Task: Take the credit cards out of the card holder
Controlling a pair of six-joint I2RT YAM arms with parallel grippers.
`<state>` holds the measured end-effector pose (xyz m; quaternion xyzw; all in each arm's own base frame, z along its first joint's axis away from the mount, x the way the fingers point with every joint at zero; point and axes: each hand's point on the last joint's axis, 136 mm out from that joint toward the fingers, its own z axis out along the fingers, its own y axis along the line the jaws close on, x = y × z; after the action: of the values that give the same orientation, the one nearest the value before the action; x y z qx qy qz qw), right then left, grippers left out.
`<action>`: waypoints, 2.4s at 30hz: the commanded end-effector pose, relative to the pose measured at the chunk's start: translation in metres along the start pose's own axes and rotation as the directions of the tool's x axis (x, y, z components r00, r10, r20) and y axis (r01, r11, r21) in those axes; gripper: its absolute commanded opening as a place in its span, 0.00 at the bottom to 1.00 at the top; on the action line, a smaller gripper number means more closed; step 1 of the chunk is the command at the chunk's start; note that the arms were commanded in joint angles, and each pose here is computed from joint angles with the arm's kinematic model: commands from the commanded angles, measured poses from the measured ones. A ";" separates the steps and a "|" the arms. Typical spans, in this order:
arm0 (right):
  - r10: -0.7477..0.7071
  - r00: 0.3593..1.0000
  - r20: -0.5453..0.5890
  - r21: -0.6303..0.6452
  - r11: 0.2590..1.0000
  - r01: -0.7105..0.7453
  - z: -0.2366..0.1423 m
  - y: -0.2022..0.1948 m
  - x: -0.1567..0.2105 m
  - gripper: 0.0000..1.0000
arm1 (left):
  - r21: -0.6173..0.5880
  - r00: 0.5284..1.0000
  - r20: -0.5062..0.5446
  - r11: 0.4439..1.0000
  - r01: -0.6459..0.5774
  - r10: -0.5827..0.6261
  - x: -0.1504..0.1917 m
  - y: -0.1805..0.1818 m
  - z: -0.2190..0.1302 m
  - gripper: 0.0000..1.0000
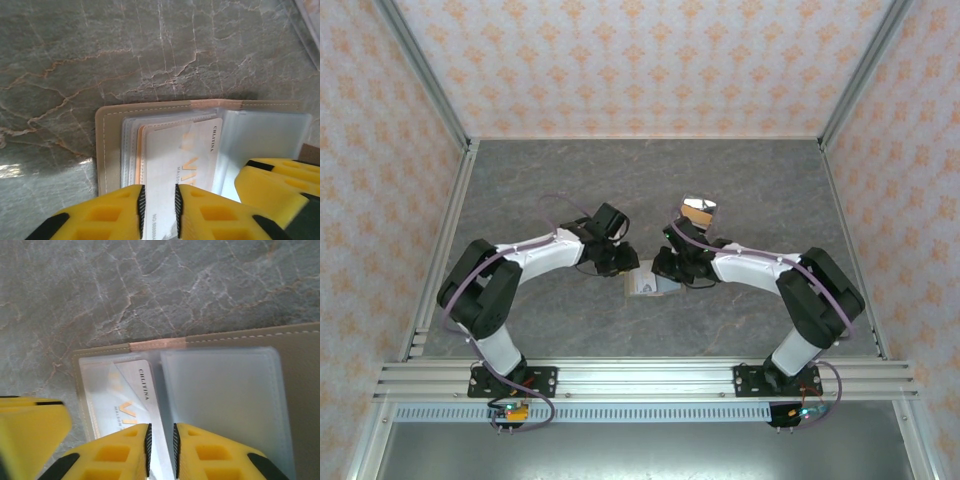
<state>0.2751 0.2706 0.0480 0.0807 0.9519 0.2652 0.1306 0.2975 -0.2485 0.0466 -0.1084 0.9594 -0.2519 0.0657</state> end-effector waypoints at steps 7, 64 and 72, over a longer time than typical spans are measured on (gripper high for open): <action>0.006 1.000 -0.030 -0.051 0.999 -0.007 0.012 0.002 -0.001 0.21 | 0.012 1.000 -0.031 1.000 0.007 -0.006 0.002 -0.006 0.014 0.19; -0.009 0.996 -0.085 -0.252 0.968 -0.012 0.018 0.004 0.006 0.24 | -0.132 0.995 -0.058 0.989 0.070 -0.079 0.014 0.034 0.033 0.13; -0.025 0.996 -0.087 -0.300 0.954 -0.002 0.019 0.012 0.007 0.20 | -0.114 0.994 -0.071 0.991 0.071 -0.080 0.016 0.031 0.035 0.12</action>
<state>0.2704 0.2807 0.0309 0.0627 0.9155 0.3866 0.0920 0.2954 -0.2516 0.0264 -0.1299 0.9608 -0.2415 0.0403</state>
